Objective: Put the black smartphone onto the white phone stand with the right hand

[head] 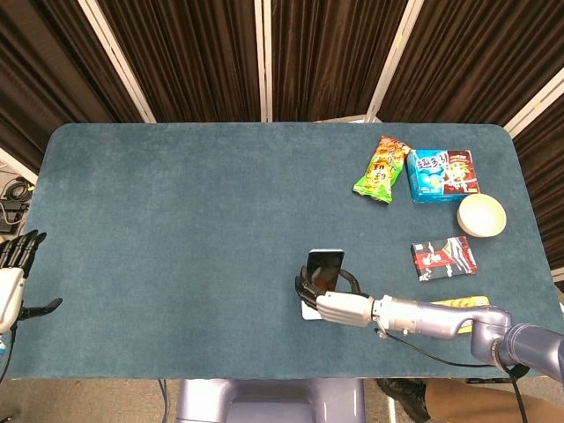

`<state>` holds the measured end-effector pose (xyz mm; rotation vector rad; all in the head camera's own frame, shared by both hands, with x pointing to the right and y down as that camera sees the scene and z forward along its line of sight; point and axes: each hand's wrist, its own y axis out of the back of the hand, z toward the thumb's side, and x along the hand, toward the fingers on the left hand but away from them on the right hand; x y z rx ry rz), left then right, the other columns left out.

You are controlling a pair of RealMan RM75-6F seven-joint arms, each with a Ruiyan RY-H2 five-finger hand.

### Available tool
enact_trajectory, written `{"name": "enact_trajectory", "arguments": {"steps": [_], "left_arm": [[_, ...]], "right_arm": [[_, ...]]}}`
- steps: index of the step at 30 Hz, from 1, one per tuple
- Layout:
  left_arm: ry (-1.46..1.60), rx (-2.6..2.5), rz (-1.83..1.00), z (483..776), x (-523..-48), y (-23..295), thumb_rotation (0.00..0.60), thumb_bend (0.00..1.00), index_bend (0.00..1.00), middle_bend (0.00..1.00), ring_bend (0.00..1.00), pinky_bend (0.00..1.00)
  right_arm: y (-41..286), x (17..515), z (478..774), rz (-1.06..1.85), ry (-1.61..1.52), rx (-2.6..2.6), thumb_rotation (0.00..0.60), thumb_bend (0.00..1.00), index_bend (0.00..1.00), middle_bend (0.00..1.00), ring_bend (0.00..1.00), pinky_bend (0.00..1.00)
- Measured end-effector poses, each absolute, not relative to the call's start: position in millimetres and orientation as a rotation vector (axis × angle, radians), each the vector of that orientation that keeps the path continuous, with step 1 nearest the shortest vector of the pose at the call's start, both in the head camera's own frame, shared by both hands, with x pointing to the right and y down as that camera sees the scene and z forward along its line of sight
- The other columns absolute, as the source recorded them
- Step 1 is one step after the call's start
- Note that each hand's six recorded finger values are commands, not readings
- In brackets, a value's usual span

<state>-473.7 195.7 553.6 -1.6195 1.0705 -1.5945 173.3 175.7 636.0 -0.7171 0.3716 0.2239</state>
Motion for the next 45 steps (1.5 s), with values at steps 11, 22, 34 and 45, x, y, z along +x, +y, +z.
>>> {"name": "enact_trajectory", "arguments": {"steps": [11,22,34,45], "left_arm": [[1.070,-1.623,-1.591,553,-473,196,0.600,0.00,0.00,0.00,0.00,0.00],[1.071,-1.625,-1.584,551,-473,197,0.600,0.00,0.00,0.00,0.00,0.00],[1.076,-1.633,-1.574,549,-472,198,0.600,0.00,0.00,0.00,0.00,0.00],[1.088,-1.635,-1.530,539,-469,201,0.600,0.00,0.00,0.00,0.00,0.00]], "right_arm": [[180,173,633,0.225,0.345,-0.734,0.600,0.40,0.22,0.14,0.08,0.17],[180,174,628,0.259,0.310,-0.745,0.600,0.37,0.19,0.09,0.03,0.13],[175,197,604,0.299,0.218,-0.764,0.600,0.32,0.19,0.11,0.03,0.15],[144,283,562,0.632,-0.191,-0.991,0.600,0.01,0.07,0.01,0.00,0.03]]}}
